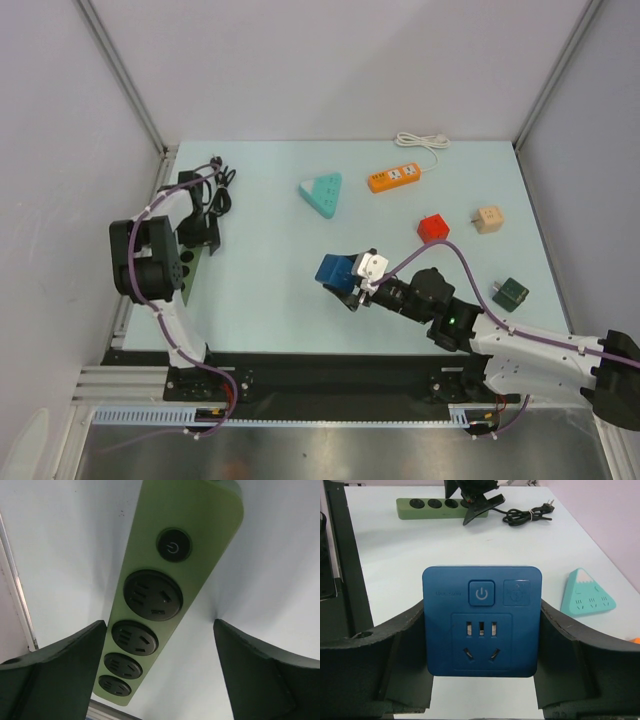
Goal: Insert the plug
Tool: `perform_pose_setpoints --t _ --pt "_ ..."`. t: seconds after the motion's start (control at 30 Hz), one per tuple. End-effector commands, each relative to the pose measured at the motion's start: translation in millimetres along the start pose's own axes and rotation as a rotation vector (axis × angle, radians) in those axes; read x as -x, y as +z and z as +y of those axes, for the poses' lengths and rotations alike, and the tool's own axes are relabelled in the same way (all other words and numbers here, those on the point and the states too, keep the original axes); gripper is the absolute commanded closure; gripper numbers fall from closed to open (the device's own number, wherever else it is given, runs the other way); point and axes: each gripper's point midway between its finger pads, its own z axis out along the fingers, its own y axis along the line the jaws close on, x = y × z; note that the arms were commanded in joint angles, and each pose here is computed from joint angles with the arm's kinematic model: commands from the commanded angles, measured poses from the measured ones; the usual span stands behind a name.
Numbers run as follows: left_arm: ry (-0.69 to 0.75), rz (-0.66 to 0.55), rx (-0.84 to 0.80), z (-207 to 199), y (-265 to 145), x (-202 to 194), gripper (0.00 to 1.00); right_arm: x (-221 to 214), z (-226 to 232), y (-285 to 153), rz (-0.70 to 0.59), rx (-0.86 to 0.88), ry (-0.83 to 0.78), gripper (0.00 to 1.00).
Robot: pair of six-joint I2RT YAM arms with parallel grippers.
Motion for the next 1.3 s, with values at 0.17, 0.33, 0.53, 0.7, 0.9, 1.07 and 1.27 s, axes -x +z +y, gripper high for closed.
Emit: perform_pose_setpoints --t 0.17,0.33,0.53,0.7,0.9,1.07,1.27 --pt "0.003 0.05 -0.281 -58.1 -4.2 -14.6 0.27 37.2 -12.1 -3.0 -0.117 -0.05 -0.007 1.0" --pt "0.07 0.114 -0.38 -108.1 -13.3 -50.7 0.47 33.9 -15.7 0.6 -0.096 -0.062 -0.021 1.0" --pt "0.095 0.105 -0.467 -165.2 -45.7 -65.0 0.68 31.7 -18.3 1.7 -0.077 -0.073 -0.028 1.0" --pt "0.087 0.069 -0.472 -190.1 -64.7 -52.5 0.75 31.0 -18.9 2.2 -0.062 -0.073 -0.033 1.0" --pt "0.141 0.073 -0.489 -233.6 -87.3 -84.3 0.74 19.8 -23.1 4.4 -0.022 -0.099 -0.036 1.0" --pt "0.178 0.047 -0.478 -243.3 -98.7 -97.1 0.48 17.9 -22.3 12.4 0.024 -0.075 0.004 1.0" --pt "0.153 -0.056 -0.568 -218.3 -147.8 -60.4 0.11 3.8 -41.9 40.6 0.184 0.071 0.15 1.0"
